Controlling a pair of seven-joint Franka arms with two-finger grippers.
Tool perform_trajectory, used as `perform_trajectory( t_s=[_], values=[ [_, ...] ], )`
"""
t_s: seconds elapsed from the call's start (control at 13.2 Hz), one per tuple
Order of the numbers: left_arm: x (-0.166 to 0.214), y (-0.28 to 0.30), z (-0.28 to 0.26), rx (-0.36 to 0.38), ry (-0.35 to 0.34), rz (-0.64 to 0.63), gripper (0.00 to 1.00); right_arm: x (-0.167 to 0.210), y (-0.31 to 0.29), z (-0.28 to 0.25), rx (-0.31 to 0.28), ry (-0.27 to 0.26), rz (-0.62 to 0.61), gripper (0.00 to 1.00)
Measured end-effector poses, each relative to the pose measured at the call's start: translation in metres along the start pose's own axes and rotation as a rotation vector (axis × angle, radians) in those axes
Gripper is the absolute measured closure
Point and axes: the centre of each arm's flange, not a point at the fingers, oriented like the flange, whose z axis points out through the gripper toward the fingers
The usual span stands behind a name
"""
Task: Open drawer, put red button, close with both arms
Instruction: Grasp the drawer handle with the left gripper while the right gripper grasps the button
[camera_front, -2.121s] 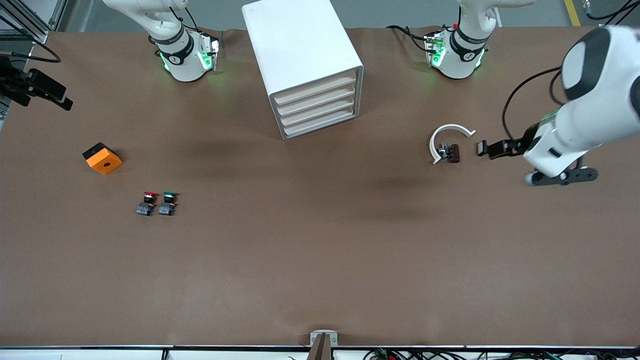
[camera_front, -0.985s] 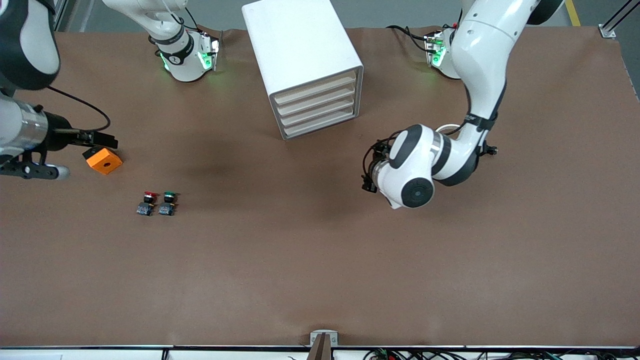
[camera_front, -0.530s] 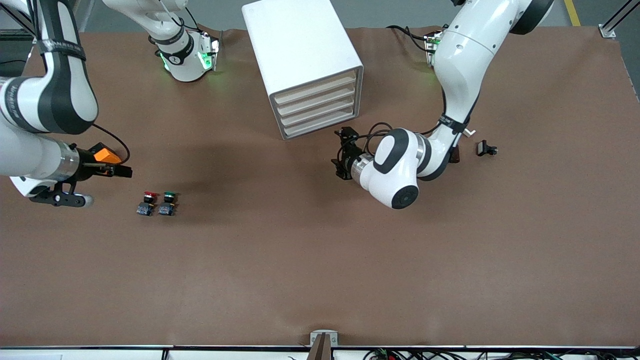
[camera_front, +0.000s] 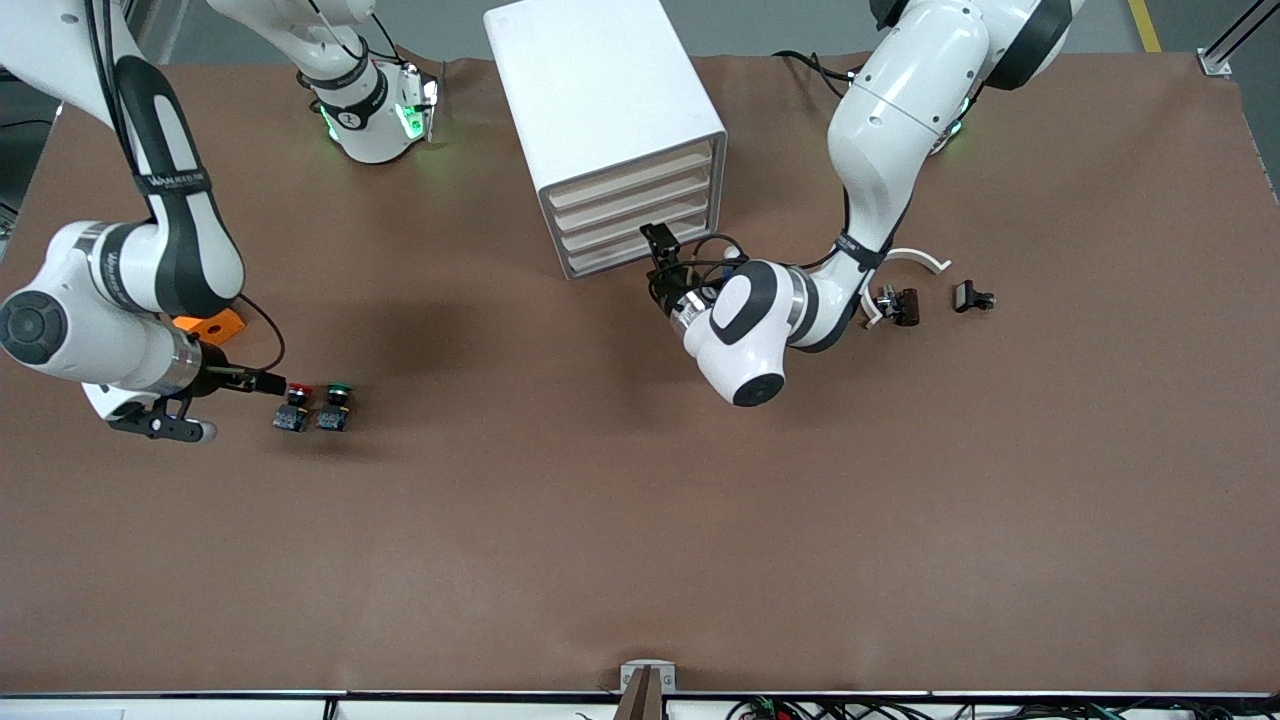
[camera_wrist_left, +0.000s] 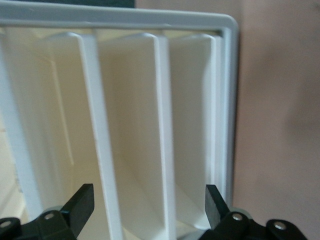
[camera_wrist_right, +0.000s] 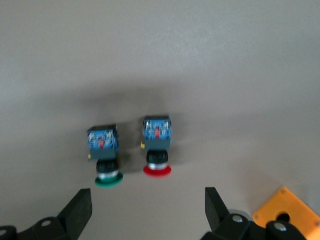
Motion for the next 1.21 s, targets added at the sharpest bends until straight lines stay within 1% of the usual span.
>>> perform_trajectory(
  t_s=[0.08,0.15,0.23,0.38,0.61,0.68,0.76,0.83,0.91,0.98,1.06,1.21],
  values=[
    [0.0,-0.003,0.003,0.018,0.012,-0.012,0.15,0.005,0.001,0.013,0.001,0.013,0.004,0.0],
    [0.0,-0.006,0.007,0.032,0.027,-0.018,0.21,0.008,0.003,0.025,0.002,0.015,0.011,0.0],
    [-0.001,-0.009,0.013,0.045,0.043,-0.02,0.22,0.01,0.004,0.036,0.002,0.01,0.023,0.0],
    [-0.004,-0.016,0.027,0.07,0.082,-0.012,0.43,0.013,0.005,0.052,0.002,0.012,0.051,0.0],
    [-0.009,-0.026,0.046,0.089,0.124,0.004,0.45,0.014,0.004,0.075,0.001,0.001,0.065,0.0],
    [-0.01,-0.028,0.051,0.091,0.132,0.014,0.49,0.015,0.004,0.082,0.001,0.001,0.066,0.0],
    [-0.012,-0.03,0.056,0.093,0.139,0.027,0.58,0.016,0.004,0.088,0.002,0.006,0.067,0.0],
    [-0.013,-0.031,0.059,0.093,0.145,0.033,0.59,0.017,0.004,0.094,0.002,0.006,0.067,0.0],
    [-0.014,-0.032,0.06,0.093,0.147,0.034,0.68,0.017,0.004,0.098,0.001,0.002,0.067,0.0],
    [-0.014,-0.032,0.06,0.093,0.146,0.033,0.81,0.016,0.004,0.1,0.001,-0.001,0.068,0.04],
    [-0.013,-0.03,0.061,0.094,0.147,0.03,0.89,0.016,0.004,0.101,0.001,-0.003,0.068,0.05],
    [-0.012,-0.028,0.061,0.101,0.146,0.023,0.89,0.016,0.004,0.103,0.0,-0.005,0.068,0.26]
  ],
)
